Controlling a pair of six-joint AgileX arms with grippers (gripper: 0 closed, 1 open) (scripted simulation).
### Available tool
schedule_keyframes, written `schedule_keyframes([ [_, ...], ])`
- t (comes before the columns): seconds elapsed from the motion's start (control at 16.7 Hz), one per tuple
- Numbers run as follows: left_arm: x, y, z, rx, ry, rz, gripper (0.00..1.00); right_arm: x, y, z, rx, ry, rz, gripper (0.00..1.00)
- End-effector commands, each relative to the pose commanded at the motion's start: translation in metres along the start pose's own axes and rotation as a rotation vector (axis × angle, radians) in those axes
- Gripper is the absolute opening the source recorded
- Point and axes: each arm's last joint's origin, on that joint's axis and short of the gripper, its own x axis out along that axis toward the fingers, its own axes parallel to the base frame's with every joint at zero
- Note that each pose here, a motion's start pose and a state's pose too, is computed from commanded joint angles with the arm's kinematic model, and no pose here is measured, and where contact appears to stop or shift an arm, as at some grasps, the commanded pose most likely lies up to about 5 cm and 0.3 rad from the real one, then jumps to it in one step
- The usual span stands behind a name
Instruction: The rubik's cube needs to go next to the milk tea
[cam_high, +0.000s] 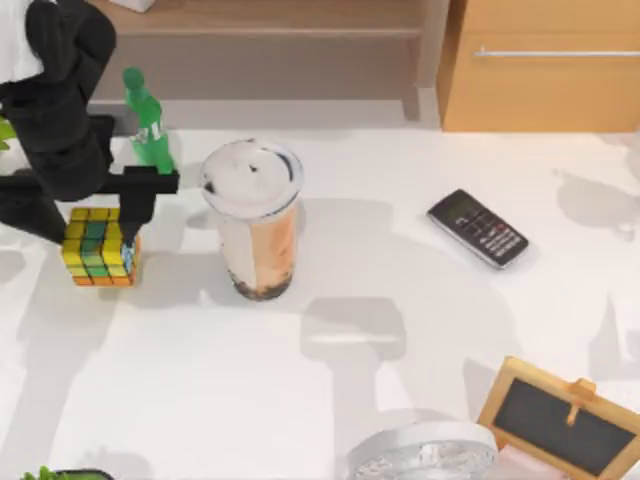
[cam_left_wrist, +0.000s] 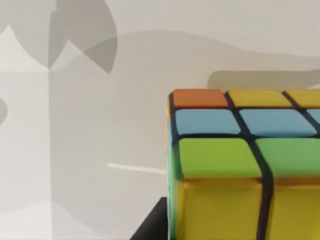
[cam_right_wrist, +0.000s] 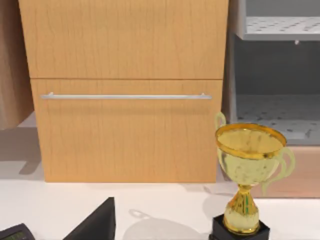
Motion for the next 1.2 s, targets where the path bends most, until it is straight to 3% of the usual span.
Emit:
schedule_keyframes([
  [0.06,0.0,0.0,0.0,0.0,0.0,0.0,0.0,0.0,0.0,0.0,0.0,0.0,0.0,1.0],
  [0.84,0.0,0.0,0.0,0.0,0.0,0.0,0.98,0.0,0.0,0.0,0.0,0.0,0.0,1.0],
  [1.2,0.0,0.0,0.0,0.0,0.0,0.0,1.0,0.0,0.0,0.0,0.0,0.0,0.0,1.0],
])
